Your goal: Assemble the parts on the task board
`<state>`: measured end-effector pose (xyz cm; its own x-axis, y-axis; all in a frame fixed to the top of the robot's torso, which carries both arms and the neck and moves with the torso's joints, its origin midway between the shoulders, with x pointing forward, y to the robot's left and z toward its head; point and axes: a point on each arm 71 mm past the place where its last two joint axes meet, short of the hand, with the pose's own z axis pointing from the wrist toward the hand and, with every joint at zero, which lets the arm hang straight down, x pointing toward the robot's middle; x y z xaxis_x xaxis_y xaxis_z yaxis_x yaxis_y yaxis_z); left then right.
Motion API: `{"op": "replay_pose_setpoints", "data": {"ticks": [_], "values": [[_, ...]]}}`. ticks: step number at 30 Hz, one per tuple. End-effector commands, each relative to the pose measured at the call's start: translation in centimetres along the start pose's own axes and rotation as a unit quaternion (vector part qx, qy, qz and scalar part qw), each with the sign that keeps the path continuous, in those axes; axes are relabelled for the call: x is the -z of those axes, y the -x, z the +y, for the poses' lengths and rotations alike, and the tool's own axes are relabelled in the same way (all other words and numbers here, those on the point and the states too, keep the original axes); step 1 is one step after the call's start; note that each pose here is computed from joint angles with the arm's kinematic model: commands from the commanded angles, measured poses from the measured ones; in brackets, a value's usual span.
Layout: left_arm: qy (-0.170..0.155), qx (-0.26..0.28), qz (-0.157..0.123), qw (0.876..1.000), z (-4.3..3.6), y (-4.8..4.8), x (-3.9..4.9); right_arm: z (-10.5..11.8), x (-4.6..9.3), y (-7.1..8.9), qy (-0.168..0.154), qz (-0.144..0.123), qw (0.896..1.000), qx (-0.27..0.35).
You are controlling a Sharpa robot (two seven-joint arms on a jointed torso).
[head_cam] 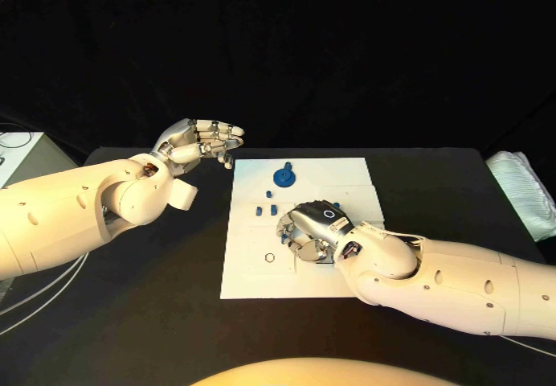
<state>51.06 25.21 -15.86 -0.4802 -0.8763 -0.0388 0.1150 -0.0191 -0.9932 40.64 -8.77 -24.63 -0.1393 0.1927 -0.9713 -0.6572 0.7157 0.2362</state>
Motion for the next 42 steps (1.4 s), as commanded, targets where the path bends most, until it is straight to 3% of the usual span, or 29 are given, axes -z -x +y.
{"op": "replay_pose_setpoints", "data": {"ticks": [1, 15, 21, 36, 42], "values": [[-0.002, 0.006, 0.011, 1.000, -0.06, -0.27, -0.06, -0.05, -0.08, -0.01, 0.000, -0.004, 1.000, 0.009], [0.001, 0.007, 0.015, 1.000, -0.03, -0.36, -0.04, -0.11, -0.33, -0.86, 0.001, 0.032, 0.999, 0.026], [0.003, 0.007, 0.015, 1.000, -0.02, -0.30, 0.01, -0.16, -0.17, -0.90, 0.001, 0.036, 0.999, 0.029], [0.007, 0.009, 0.019, 1.000, 0.06, -0.28, 0.01, 0.34, 0.40, -0.20, 0.016, -0.016, 1.000, 0.017], [0.008, 0.008, 0.018, 1.000, 0.09, -0.20, 0.02, 0.40, 0.48, -0.09, 0.017, -0.025, 0.999, 0.016]]}}
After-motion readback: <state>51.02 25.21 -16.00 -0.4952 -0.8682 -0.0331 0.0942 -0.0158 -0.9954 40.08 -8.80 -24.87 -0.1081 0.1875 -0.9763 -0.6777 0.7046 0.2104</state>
